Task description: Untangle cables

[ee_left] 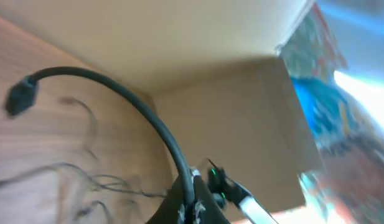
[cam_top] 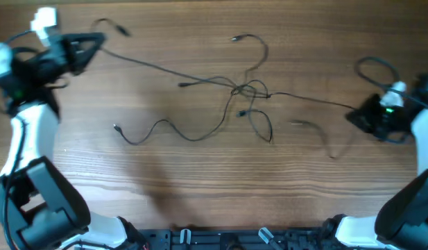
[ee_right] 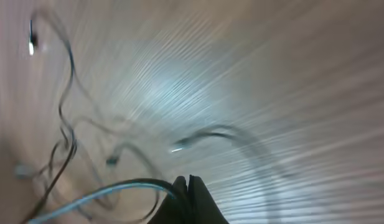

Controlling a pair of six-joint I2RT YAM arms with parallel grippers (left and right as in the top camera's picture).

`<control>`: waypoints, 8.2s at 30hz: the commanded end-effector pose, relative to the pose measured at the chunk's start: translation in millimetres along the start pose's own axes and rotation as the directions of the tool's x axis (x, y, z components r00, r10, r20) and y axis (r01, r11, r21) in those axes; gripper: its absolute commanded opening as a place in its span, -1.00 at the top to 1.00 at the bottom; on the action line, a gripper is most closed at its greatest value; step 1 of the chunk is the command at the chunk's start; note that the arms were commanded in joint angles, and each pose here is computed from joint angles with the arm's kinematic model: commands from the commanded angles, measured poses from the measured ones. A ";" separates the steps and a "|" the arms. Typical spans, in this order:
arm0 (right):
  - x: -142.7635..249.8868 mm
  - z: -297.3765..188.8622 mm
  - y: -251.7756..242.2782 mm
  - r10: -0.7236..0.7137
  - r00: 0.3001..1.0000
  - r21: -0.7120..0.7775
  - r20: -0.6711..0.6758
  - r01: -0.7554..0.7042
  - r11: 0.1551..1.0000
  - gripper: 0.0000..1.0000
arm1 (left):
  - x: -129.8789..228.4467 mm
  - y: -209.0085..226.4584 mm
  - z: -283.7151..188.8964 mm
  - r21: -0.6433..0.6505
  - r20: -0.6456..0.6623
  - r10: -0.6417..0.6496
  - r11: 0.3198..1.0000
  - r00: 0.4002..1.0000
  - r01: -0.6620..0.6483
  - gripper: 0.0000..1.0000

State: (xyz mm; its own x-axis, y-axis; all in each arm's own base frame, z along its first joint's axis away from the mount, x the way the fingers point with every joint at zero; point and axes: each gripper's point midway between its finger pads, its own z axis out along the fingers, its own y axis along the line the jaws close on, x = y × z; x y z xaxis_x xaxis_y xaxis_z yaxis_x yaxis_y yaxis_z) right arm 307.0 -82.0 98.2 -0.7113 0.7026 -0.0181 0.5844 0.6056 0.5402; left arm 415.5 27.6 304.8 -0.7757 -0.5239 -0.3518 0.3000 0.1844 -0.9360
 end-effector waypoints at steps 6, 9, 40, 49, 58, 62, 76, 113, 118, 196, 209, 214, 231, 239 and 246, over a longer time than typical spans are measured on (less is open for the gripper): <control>-33.8 -33.0 -39.7 0.125 0.980 0.000 0.154 -0.127 0.992 0.91 | -68.5 59.5 -164.3 -0.235 0.517 0.020 0.965 0.856 0.120 0.92; -34.4 -30.3 -33.1 0.158 0.976 -0.017 0.153 -0.157 0.987 0.92 | -54.5 137.7 -226.9 -0.352 0.752 -0.073 0.796 0.655 0.493 0.92; 190.9 80.5 184.5 -0.754 0.633 -0.330 -0.173 0.684 0.650 -0.76 | 83.6 -14.5 112.9 0.115 -0.251 0.178 0.982 0.952 -0.153 0.92; 212.3 126.2 176.9 -0.873 0.465 -0.049 -0.145 0.878 0.476 -0.40 | 58.8 -41.8 99.4 0.144 -0.173 0.211 0.972 0.962 -0.187 0.92; 228.0 156.3 151.4 -0.857 0.443 -0.032 -0.263 0.884 0.466 -0.50 | 59.0 -41.3 99.6 0.143 -0.174 0.206 0.973 0.963 -0.182 0.92; 229.2 154.8 146.2 -0.833 0.474 -0.015 -0.285 0.867 0.499 -0.50 | 59.2 -41.4 99.8 0.143 -0.175 0.206 0.973 0.963 -0.183 0.92; 219.3 130.0 201.6 -0.859 0.502 -0.069 -0.100 0.858 0.509 -0.64 | 66.2 -38.3 107.0 0.135 -0.201 0.157 0.982 0.967 -0.132 0.92; 84.1 20.2 192.7 -0.766 0.625 0.081 0.150 0.764 0.640 0.91 | 72.5 -6.1 104.5 0.057 -0.218 0.061 0.997 0.974 -0.050 0.92; 121.2 9.3 200.1 -0.839 0.531 -0.220 0.117 0.838 0.500 -0.21 | 56.5 -0.1 89.3 0.032 -0.165 0.058 0.998 0.985 -0.053 0.92; 4.4 -56.9 35.6 -0.190 0.949 0.176 0.250 0.148 0.973 -0.99 | 167.5 149.8 98.0 -0.732 0.165 -0.479 0.526 0.862 0.432 0.92; 6.7 -30.7 18.0 -0.152 0.974 0.201 0.170 0.117 0.972 -0.99 | 241.3 169.1 64.4 -0.921 0.272 -0.436 0.139 0.858 0.363 0.63; 7.1 -17.1 9.2 -0.128 0.984 0.217 0.122 0.100 0.971 -0.99 | 247.1 168.0 61.7 -0.931 0.256 -0.444 0.125 0.859 0.342 -0.35; 8.0 -8.8 4.4 -0.112 0.989 0.226 0.093 0.089 0.970 -0.99 | 268.6 227.5 14.3 -0.940 0.321 -0.302 0.015 0.898 0.341 0.07; 10.5 -8.8 3.2 -0.107 0.991 0.230 0.084 0.085 0.970 -0.99 | 254.4 229.1 30.2 -0.939 0.283 -0.261 0.120 0.923 0.322 0.92; 11.4 -8.8 2.7 -0.105 0.991 0.231 0.080 0.084 0.969 -0.99 | 199.6 117.1 51.8 -0.916 0.203 -0.174 0.314 0.964 0.250 0.92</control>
State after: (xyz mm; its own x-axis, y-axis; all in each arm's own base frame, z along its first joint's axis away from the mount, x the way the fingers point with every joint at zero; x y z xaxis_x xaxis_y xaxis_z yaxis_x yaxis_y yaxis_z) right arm 297.9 -79.1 112.7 -0.7307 0.6618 -0.1674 0.5934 0.7370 0.3236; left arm 302.2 -90.8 50.5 -0.6662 -0.7428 -0.0662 -0.7108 0.6594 -0.2450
